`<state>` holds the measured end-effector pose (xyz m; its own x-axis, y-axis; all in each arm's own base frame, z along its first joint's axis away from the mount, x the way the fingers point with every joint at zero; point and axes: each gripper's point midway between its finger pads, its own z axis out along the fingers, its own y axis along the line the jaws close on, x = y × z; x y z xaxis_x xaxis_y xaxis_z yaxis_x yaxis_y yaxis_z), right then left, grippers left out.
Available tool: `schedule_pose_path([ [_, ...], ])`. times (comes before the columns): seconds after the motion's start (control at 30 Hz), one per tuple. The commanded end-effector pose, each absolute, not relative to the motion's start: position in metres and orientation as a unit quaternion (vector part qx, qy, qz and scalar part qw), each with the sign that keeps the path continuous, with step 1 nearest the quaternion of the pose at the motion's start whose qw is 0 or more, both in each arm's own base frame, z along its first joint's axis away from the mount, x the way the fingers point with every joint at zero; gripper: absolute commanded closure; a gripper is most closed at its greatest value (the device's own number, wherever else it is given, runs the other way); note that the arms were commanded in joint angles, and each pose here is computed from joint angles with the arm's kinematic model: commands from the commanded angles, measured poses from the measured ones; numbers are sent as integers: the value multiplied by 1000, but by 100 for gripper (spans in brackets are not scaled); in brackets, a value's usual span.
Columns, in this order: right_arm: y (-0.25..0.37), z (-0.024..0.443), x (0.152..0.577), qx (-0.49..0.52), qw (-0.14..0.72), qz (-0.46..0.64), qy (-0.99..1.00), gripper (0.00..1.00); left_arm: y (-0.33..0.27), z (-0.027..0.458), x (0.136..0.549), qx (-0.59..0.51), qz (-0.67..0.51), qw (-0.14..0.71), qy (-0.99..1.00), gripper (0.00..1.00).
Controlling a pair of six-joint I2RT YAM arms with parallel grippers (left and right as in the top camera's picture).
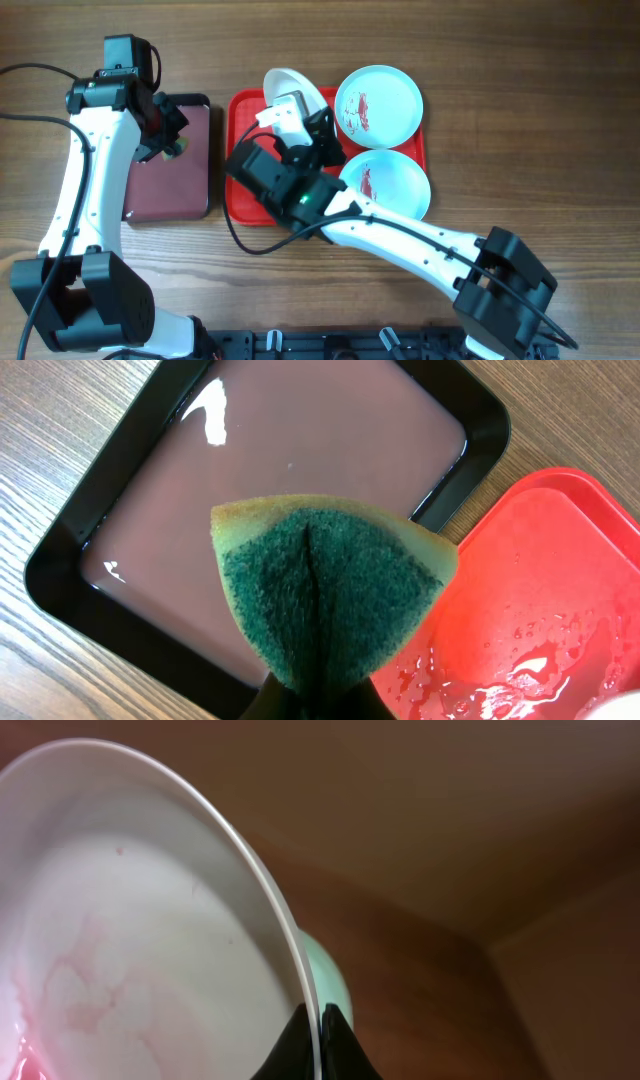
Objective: Clean dirty plates on tray and stack at the side
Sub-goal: 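Lift the white plate with the right gripper and place it right of the tray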
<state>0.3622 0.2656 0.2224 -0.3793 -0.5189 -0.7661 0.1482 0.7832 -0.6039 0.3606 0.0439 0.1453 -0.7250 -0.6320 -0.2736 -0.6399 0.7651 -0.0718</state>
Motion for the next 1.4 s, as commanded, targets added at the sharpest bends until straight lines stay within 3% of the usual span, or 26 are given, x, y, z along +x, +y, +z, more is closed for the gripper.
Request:
schedule_pose_path([
  [0.0, 259, 263, 352, -111, 560, -392, 721, 96, 43, 140, 359, -346, 10, 134, 929, 96],
  [0.3, 279, 259, 358, -155, 559, -362, 730, 96, 43, 140, 359, -346, 10, 134, 929, 96],
  [0.4, 295, 208, 354, -224, 509, -270, 786, 96, 43, 140, 359, -346, 10, 134, 929, 96],
  [0.5, 300, 157, 341, -211, 422, -133, 872, 96, 43, 140, 359, -346, 10, 134, 929, 96],
  [0.67, 288, 162, 349, -131, 322, 82, 934, 96, 43, 140, 359, -346, 10, 135, 929, 96],
  [0.8, 226, 188, 378, -54, 286, 177, 940, 96, 43, 140, 360, -346, 9, 136, 928, 96],
  [0.97, 91, 178, 401, 104, 240, 161, 952, 96, 38, 140, 361, -344, -3, 133, 930, 96],
  [1.17, -65, 128, 370, 289, 182, 74, 937, 95, 38, 140, 361, -344, -3, 133, 930, 96],
  [1.37, -128, 74, 338, 367, 176, 55, 912, 96, 38, 140, 361, -344, -3, 134, 930, 96],
])
